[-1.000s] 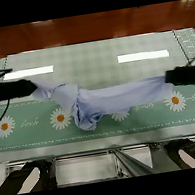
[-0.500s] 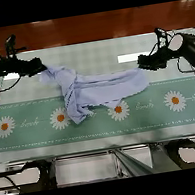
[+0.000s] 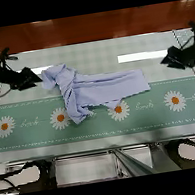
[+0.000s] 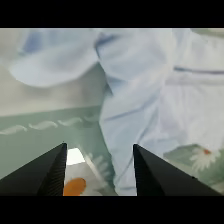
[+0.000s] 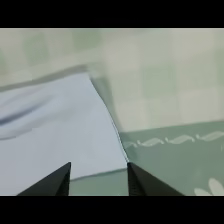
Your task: Fold the shirts.
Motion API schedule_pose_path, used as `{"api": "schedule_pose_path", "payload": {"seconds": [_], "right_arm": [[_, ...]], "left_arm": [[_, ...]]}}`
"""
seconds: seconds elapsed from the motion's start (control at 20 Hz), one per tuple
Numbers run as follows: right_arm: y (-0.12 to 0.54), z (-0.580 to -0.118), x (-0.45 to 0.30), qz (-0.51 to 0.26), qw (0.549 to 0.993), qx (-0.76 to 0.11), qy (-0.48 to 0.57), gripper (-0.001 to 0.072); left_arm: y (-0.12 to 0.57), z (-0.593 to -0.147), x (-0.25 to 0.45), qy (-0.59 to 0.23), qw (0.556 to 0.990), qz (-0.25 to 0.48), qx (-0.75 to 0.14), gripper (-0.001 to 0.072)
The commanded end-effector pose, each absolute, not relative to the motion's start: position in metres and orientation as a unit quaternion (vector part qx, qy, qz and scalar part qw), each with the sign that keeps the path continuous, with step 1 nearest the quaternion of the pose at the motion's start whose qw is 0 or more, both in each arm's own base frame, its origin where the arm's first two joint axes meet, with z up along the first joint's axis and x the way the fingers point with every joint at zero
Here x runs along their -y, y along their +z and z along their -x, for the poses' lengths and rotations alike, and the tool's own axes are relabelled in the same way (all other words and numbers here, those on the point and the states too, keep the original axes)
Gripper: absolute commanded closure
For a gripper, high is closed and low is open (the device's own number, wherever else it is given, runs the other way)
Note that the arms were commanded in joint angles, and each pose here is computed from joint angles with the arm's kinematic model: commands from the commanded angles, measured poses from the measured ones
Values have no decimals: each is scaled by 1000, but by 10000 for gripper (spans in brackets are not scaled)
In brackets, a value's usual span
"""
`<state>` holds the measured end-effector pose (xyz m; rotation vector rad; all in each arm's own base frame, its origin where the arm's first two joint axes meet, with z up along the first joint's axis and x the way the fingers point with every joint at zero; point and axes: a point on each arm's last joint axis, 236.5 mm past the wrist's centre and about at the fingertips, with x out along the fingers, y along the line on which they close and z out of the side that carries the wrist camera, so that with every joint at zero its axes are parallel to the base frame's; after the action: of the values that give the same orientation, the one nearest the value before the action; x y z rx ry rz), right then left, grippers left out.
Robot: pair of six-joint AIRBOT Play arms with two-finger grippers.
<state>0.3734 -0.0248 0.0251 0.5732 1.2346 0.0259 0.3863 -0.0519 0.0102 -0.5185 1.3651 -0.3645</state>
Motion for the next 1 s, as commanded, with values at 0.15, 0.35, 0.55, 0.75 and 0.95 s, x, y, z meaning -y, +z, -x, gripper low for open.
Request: {"api": "schedule_pose_path", "payload": {"seconds": [0.15,0.35,0.55,0.75,0.95], "right_arm": [[-17,-304,17,-351,767,-538,11,301],[-19,-304,9,-368,762,-533,20,301],[-18,-306,9,-373,763,-527,19,301],[-19,-308,13,-369,767,-525,12,301],[-46,-296,5,-386,736,-557,13,301]], "left_arm": [[-49,-284,102,-204,645,326,-660,202],[-77,-289,116,-175,667,328,-646,200],[-81,-296,154,-177,680,311,-640,201],[-85,-298,180,-197,694,276,-635,340],[-61,-313,172,-222,698,274,-623,681]]}}
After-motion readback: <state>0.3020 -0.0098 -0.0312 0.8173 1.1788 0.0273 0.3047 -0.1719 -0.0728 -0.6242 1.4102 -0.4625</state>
